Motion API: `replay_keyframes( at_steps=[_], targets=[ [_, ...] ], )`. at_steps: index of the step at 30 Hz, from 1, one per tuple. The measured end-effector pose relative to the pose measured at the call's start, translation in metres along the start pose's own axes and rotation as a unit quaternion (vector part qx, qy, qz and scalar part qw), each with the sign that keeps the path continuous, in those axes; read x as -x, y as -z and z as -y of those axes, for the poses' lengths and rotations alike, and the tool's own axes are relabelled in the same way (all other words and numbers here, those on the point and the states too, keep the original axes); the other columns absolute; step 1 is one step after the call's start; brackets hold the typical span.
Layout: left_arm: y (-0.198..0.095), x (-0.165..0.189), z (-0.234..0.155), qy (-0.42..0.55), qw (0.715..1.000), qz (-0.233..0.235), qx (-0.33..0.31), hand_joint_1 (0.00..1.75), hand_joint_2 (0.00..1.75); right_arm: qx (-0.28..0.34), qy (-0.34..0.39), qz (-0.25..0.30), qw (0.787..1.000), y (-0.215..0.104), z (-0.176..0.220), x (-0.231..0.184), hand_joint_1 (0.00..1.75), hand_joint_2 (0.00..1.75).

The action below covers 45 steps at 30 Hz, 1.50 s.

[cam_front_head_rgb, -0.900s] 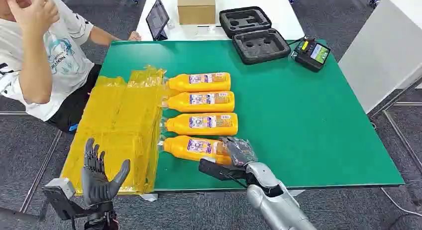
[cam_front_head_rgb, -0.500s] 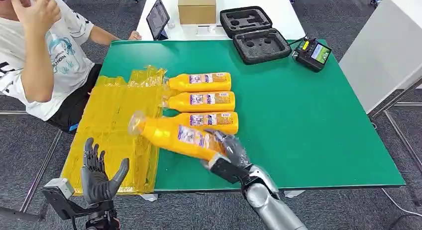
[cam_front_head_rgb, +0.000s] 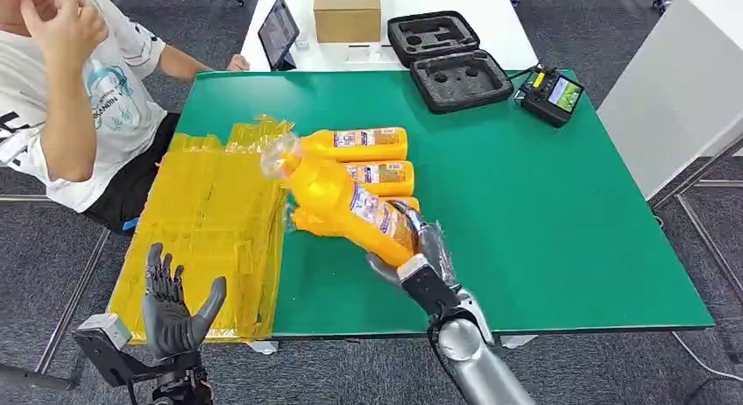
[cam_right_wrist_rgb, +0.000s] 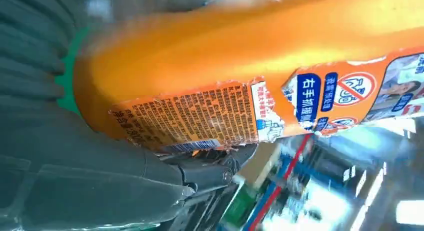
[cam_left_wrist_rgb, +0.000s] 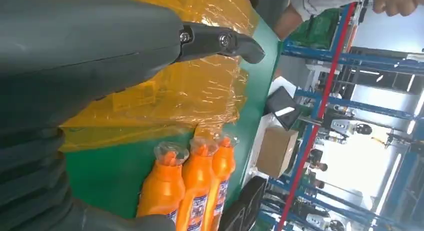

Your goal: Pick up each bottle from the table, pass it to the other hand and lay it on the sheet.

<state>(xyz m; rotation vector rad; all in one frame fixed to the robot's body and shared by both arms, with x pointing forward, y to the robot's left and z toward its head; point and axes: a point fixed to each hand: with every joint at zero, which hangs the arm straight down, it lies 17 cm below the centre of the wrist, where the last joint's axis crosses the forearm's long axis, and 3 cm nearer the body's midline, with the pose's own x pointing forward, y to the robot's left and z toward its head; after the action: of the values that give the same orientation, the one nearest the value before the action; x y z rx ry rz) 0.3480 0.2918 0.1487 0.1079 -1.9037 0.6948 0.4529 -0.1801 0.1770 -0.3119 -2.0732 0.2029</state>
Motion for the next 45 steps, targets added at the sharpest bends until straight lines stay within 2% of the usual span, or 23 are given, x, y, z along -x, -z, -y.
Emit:
replay_keyframes(
  at_steps=[4, 9, 13, 16, 24, 35, 45],
  targets=[
    [0.000, 0.001, -0.002, -0.005, 1.000, -0.004, -0.006, 0.00, 1.75, 0.065, 0.005, -0.017, 0.998, 0.002, 0.022, 0.005, 1.75, 1.75],
    [-0.002, 0.005, 0.019, -0.048, 0.998, -0.024, 0.027, 0.00, 1.75, 0.069, 0.024, -0.027, 0.997, -0.002, 0.019, 0.009, 1.75, 1.75],
    [-0.012, 0.007, 0.067, -0.143, 0.981, -0.064, 0.117, 0.00, 1.75, 0.025, 0.053, -0.031, 0.998, -0.012, -0.011, 0.016, 1.75, 1.75],
    [-0.021, 0.008, 0.102, -0.183, 0.964, -0.084, 0.172, 0.00, 1.75, -0.020, 0.075, -0.035, 0.996, -0.022, -0.050, 0.017, 1.75, 1.75],
    [-0.027, 0.017, 0.151, -0.223, 0.938, -0.121, 0.237, 0.00, 1.75, -0.137, 0.124, -0.058, 0.981, -0.047, -0.147, 0.003, 1.75, 1.75],
    [-0.020, 0.028, 0.158, -0.213, 0.935, -0.129, 0.251, 0.00, 1.75, -0.178, 0.131, -0.078, 0.972, -0.058, -0.177, 0.005, 1.75, 1.75],
    [-0.009, 0.041, 0.147, -0.201, 0.944, -0.138, 0.222, 0.00, 1.75, -0.240, 0.106, -0.080, 0.962, -0.079, -0.208, -0.001, 1.75, 1.75]
  ],
)
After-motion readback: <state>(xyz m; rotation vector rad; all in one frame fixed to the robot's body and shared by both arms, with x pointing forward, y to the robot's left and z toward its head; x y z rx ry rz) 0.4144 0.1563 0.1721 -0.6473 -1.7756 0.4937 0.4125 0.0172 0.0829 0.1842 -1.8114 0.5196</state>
